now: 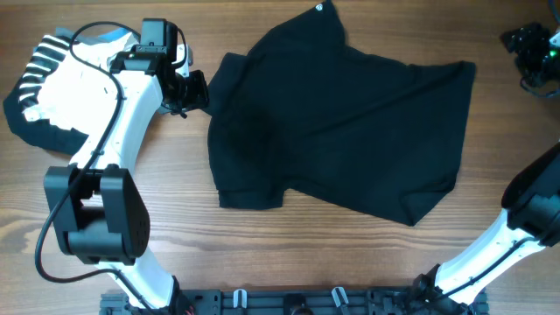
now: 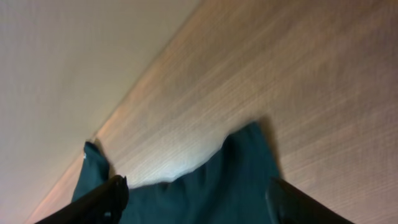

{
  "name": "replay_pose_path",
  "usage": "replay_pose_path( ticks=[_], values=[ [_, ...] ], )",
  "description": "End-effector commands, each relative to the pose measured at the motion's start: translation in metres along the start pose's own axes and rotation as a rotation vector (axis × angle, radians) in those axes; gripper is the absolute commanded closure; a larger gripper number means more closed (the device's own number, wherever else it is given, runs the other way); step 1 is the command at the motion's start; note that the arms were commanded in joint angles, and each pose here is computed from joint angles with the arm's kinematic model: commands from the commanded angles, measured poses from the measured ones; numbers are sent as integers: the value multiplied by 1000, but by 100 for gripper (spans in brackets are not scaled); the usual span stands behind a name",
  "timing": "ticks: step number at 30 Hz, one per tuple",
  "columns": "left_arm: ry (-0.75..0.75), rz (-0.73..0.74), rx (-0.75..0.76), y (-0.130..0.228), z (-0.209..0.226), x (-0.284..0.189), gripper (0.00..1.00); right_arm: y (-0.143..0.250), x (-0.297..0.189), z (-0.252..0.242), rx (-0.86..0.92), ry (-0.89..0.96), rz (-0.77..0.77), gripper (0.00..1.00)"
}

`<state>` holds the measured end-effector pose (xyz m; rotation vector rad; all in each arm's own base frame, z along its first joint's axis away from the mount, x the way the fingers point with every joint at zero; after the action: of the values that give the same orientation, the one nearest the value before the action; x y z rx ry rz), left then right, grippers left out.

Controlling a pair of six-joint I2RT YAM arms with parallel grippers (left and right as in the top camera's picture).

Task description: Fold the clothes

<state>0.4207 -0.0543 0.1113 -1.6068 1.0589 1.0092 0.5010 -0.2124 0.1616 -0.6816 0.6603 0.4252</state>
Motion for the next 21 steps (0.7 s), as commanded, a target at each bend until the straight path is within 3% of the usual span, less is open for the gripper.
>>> replay_pose_path(
  ticks=[1,5,9,15,16,18,21],
  values=[
    [31,-20,44,0,-8,-12,64,11,-41,28,-59,-25,33,22],
    [47,1,41,4,-10,-12,64,67,-73,22,36,74,240,21],
    [55,20,71,10,-11,-16,64,141,-101,-22,110,351,524,19],
    [79,-83,91,6,-20,-62,60,234,-86,-56,135,440,792,18],
    [86,-112,97,5,-22,-73,59,249,-80,-62,135,444,816,19],
    [98,-163,107,3,-26,-93,45,273,-70,-71,119,448,847,19],
    [105,-202,120,3,-28,-109,39,293,-66,-83,99,486,868,19]
  ],
)
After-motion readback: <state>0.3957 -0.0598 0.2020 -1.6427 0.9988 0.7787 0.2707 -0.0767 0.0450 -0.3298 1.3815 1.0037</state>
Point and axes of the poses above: each gripper's point midway between its finger pads, its own x axis out along the fingers, its own z axis along the line the jaws close on, y = z × x, the point moved 1 cm from there along -x, back along the fingers
